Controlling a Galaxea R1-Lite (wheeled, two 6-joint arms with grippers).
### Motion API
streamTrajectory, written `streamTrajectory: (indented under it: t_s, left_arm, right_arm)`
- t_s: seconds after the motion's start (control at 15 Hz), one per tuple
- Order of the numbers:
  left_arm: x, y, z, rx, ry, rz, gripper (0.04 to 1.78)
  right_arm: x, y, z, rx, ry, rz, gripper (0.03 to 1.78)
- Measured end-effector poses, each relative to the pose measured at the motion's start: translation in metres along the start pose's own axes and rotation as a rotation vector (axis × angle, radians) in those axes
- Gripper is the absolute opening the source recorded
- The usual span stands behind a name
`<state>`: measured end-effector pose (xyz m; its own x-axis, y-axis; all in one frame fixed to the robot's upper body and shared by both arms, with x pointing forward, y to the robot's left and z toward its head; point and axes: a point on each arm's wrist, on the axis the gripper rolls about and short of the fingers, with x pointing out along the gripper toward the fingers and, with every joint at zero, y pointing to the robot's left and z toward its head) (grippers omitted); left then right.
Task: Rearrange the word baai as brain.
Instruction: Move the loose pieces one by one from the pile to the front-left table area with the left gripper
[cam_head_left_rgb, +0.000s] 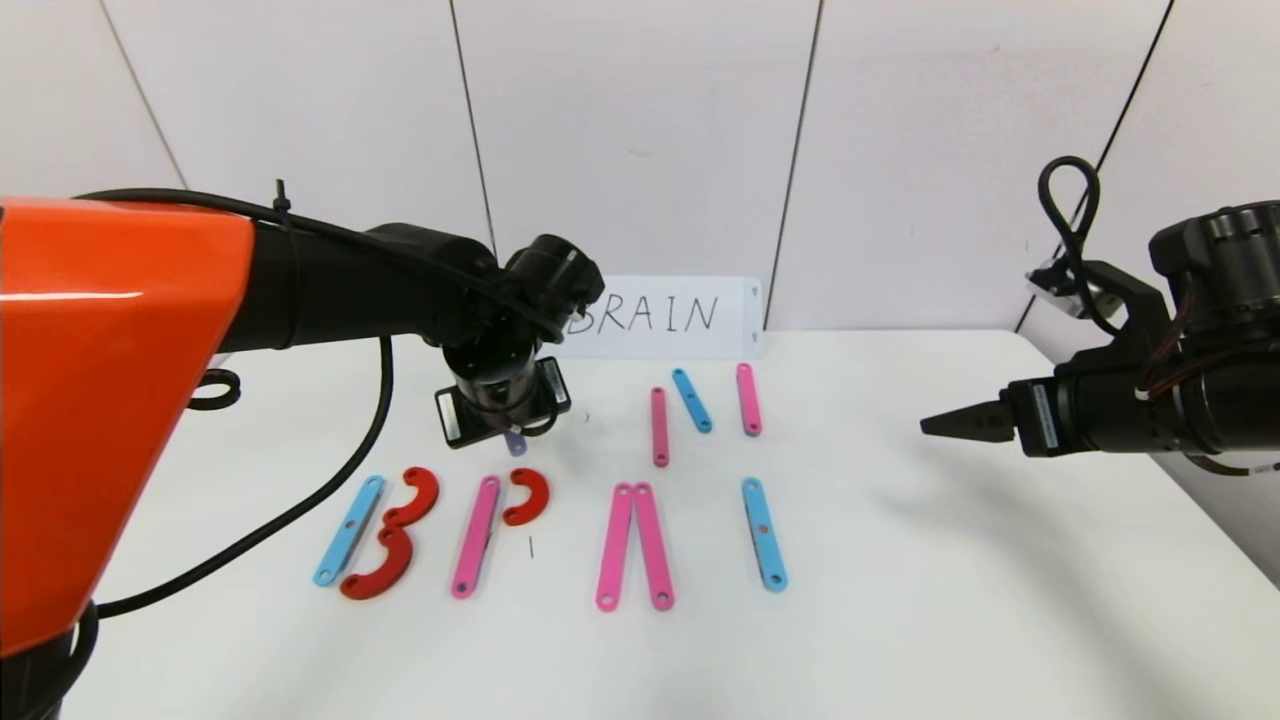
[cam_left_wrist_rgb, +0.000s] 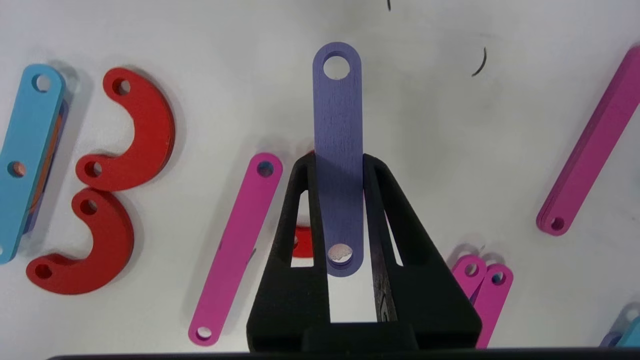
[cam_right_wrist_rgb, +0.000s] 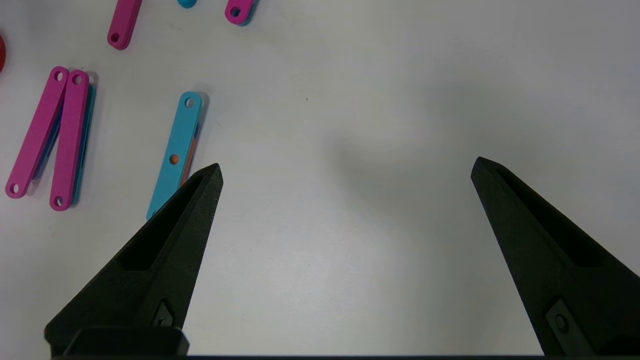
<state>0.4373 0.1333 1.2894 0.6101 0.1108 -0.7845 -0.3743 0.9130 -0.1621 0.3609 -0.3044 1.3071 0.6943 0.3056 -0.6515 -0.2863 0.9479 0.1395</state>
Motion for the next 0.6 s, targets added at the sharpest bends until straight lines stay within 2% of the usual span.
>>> streamTrajectory:
  t_s: [0.33,0.6]
  left_arm:
    - [-0.023,0.013,-0.031,0.041,0.054,-0.014,0.27]
    - [-0.033,0.019,-0.049,0.067,0.062,-0.051,0.27]
  right_arm:
    - [0.001,-0.002,0.0,0.005,0.002,0.0,1.74]
    - [0.002,-0.003,0.0,0.009,0.004,0.001,1.74]
